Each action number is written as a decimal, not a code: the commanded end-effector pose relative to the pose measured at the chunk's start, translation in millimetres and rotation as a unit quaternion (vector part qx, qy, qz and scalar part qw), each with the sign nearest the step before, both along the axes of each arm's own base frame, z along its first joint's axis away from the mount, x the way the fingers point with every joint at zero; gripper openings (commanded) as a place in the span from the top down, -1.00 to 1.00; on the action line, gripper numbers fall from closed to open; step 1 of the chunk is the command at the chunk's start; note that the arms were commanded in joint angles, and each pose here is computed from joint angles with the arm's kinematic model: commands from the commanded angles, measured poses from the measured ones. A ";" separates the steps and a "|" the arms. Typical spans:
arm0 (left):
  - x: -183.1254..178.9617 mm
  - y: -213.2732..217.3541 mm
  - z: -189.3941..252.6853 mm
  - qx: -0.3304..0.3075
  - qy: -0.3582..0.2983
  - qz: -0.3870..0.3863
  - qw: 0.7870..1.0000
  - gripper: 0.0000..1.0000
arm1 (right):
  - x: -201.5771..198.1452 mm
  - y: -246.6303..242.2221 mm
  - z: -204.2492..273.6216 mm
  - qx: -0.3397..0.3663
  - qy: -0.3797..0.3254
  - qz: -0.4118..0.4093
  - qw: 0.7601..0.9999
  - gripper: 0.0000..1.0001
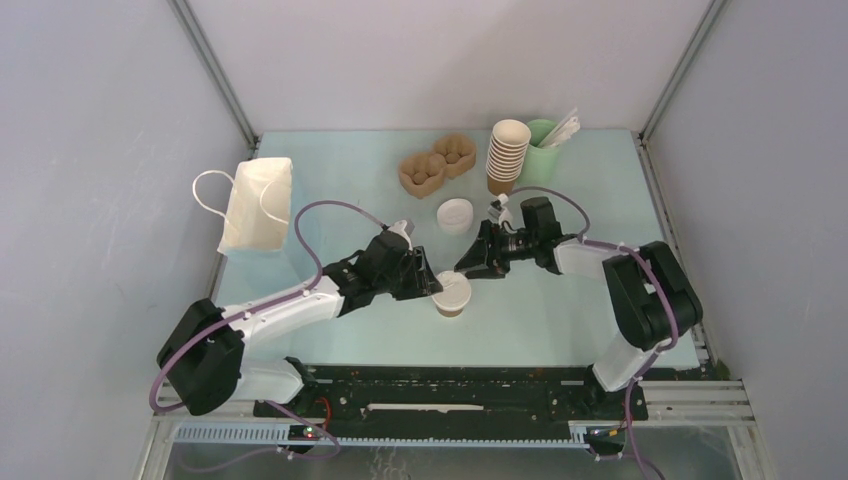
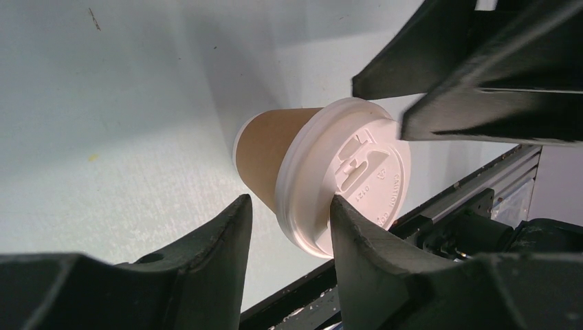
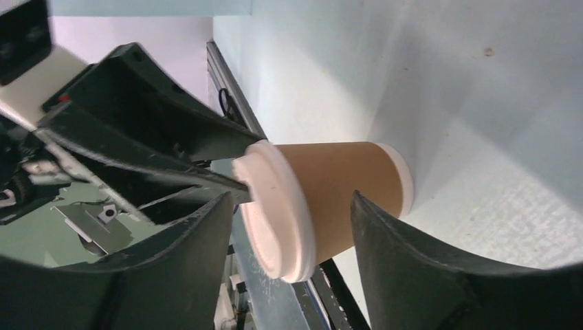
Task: Pack the takeout coffee
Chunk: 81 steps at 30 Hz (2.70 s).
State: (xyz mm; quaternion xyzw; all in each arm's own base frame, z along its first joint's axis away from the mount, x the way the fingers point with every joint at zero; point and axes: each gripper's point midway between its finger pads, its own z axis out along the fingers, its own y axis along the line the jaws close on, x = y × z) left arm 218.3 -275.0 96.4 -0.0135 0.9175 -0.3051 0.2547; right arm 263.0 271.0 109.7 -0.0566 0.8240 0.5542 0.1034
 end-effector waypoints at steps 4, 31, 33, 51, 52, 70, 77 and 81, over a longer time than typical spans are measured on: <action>-16.8 21.7 -37.7 0.067 0.035 -0.004 0.997 0.00 | -2.0 2.7 -45.2 -0.049 0.019 -0.002 0.999 -0.39; -5.3 8.7 1.1 0.044 0.002 -0.018 0.999 -0.22 | -49.2 -10.9 -17.6 -0.103 -0.012 0.016 0.994 -0.76; -5.9 7.9 -4.3 0.046 0.008 -0.019 0.999 -0.22 | -51.2 -7.7 -21.1 -0.097 -0.011 0.020 0.995 -0.71; -9.3 16.6 -32.2 0.075 0.026 -0.015 0.997 -0.17 | -50.0 -25.7 -82.9 -0.133 -0.004 -0.005 0.991 -0.31; -9.5 16.8 -32.1 0.075 0.026 -0.015 0.997 -0.17 | -49.8 -27.3 -86.0 -0.134 0.000 -0.007 0.991 -0.31; 20.4 -1.0 68.5 0.036 -0.073 -0.035 0.996 -0.74 | -14.1 -30.7 9.2 -0.187 -0.117 -0.035 0.975 -0.89; 1.7 44.8 138.1 0.017 -0.171 -0.006 0.985 -0.90 | -22.4 -35.2 28.8 -0.310 -0.189 -0.020 0.931 -0.99; -19.1 64.3 191.9 -0.040 -0.248 -0.010 0.968 -0.96 | -27.0 -20.9 34.0 -0.356 -0.216 0.000 0.909 -0.99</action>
